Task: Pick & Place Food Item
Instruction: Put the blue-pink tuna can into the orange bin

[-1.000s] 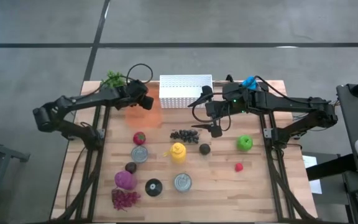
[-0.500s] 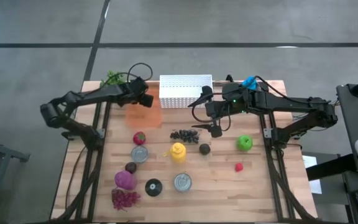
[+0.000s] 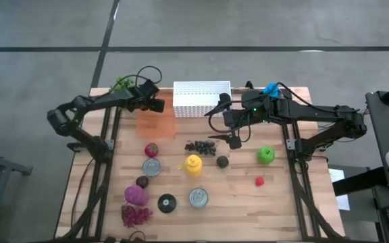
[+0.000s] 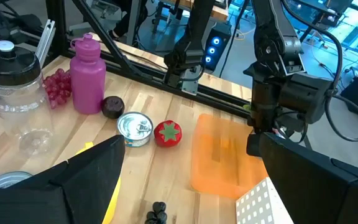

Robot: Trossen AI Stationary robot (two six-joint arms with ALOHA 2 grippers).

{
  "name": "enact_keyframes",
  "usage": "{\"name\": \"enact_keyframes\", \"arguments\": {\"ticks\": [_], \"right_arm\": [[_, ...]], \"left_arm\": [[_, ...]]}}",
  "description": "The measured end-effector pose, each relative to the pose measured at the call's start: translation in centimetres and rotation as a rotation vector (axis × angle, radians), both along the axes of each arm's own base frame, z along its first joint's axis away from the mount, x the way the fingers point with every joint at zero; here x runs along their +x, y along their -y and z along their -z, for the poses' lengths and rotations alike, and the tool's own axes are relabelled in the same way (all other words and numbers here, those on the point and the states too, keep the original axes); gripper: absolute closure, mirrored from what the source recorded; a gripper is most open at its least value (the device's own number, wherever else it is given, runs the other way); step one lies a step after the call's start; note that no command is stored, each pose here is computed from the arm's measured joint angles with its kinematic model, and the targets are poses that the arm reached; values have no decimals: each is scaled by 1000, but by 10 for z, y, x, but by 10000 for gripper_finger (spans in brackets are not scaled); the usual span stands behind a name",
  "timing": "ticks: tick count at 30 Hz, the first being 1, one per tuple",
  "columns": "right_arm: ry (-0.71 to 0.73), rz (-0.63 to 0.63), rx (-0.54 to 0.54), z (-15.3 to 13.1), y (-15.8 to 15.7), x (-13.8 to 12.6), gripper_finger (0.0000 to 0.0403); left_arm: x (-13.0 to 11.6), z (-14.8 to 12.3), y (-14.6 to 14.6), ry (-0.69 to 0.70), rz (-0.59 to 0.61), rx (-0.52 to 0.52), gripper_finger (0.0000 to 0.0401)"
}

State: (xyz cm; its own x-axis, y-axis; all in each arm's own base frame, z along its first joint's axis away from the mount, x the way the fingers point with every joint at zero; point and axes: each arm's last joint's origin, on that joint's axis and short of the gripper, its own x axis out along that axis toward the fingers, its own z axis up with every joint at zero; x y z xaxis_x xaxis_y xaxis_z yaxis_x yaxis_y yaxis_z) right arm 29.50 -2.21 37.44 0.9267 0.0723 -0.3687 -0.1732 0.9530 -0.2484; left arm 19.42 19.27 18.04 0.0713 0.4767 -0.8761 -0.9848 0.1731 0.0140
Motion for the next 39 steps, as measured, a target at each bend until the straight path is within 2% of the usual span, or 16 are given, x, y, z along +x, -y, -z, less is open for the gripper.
{"name": "enact_keyframes", "arguments": {"ticks": [15,29,37,39], "right_arm": [[1,0,0,0,0,0,32],[1,0,-1,0,0,0,32],[1,0,0,0,0,0,32],[1,0,0,0,0,0,32]], "left_arm": [[-1,0,-7,19,-26,50,220],[8,29,-16,-45,-32,-3,220],[6,30,-20,-22,-72,2,220],[7,31,-21,-13,-86,4,207]]}}
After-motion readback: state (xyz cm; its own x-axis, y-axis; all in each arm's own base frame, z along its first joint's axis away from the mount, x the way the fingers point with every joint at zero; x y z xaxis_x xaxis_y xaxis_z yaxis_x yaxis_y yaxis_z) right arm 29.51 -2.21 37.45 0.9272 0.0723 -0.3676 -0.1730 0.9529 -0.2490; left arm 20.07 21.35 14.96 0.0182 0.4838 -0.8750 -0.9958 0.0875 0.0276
